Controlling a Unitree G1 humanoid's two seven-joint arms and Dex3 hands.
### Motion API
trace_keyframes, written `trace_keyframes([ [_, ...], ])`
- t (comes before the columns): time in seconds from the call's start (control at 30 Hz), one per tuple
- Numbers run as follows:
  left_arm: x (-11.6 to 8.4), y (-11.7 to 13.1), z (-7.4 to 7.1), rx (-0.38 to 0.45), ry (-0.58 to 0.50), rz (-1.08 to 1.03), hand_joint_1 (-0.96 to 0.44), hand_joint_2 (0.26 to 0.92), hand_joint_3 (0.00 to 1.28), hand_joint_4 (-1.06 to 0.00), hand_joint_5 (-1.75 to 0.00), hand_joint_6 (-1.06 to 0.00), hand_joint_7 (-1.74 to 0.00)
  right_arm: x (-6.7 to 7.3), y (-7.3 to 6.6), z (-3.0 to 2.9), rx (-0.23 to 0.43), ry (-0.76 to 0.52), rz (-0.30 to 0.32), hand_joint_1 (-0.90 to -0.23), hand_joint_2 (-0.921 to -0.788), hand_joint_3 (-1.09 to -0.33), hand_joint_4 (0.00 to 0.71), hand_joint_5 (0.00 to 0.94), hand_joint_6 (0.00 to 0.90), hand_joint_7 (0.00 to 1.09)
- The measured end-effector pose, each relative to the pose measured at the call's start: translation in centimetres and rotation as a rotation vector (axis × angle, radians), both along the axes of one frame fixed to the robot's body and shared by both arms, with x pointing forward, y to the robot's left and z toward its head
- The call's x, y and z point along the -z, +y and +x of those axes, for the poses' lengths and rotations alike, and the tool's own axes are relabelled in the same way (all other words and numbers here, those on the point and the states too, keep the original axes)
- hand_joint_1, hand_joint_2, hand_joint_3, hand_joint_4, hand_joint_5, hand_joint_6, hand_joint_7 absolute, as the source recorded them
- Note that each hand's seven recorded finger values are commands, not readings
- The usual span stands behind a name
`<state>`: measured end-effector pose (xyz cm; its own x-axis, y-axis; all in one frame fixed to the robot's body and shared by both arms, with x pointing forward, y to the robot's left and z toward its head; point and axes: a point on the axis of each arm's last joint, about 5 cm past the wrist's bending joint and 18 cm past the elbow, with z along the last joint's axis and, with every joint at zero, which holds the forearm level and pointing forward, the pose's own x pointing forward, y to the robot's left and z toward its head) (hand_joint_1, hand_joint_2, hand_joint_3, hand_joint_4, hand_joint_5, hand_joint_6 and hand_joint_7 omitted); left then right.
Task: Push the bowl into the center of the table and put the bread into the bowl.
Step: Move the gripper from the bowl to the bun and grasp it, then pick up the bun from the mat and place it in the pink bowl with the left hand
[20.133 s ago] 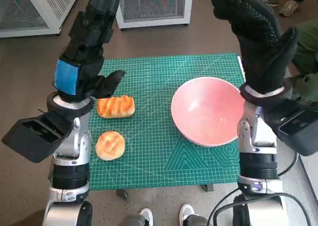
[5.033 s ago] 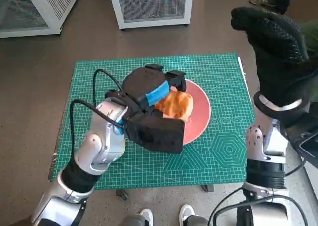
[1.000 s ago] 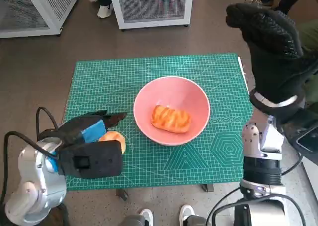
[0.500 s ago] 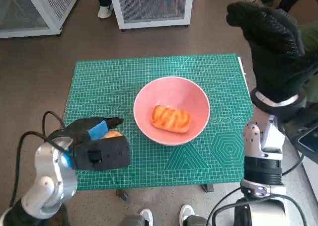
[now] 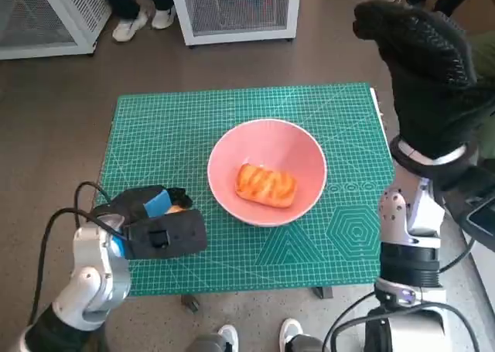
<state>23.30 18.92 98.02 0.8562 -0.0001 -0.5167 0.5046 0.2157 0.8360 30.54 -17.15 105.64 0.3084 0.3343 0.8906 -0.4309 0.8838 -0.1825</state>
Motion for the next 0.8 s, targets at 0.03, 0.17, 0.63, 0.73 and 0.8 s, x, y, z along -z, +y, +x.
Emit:
trace_keyframes([
  [0.03,0.06,0.01,0.03,0.000,0.000,0.001,-0.02,0.900,0.08,-0.66,-1.12,-0.67,-1.16,-0.02,0.02,0.01,-0.005,-0.002,0.002,-0.667,-0.921,-0.661,0.341,0.013,0.320,0.24],
  [0.17,0.25,0.00,0.12,0.010,-0.004,0.005,0.00,0.845,0.16,-0.69,-1.13,-0.70,-1.14,-0.05,0.14,0.09,-0.030,-0.011,0.010,-0.664,-0.921,-0.658,0.345,0.014,0.322,0.24],
  [0.63,0.41,0.17,0.29,0.050,-0.015,0.011,0.00,0.684,0.46,-0.69,-1.28,-0.72,-1.07,0.29,0.45,0.39,-0.069,-0.004,0.025,-0.658,-0.921,-0.658,0.348,0.010,0.319,0.23],
  [0.73,0.41,0.21,0.27,0.055,-0.017,0.011,0.00,0.693,0.45,-0.69,-1.29,-0.71,-1.07,0.27,0.44,0.41,-0.068,-0.004,0.026,-0.658,-0.921,-0.658,0.350,0.010,0.322,0.23],
  [0.8,0.40,0.29,0.25,0.056,-0.019,0.009,0.00,0.697,0.44,-0.69,-1.30,-0.70,-1.06,0.25,0.45,0.41,-0.068,-0.006,0.026,-0.658,-0.921,-0.659,0.351,0.010,0.325,0.23],
])
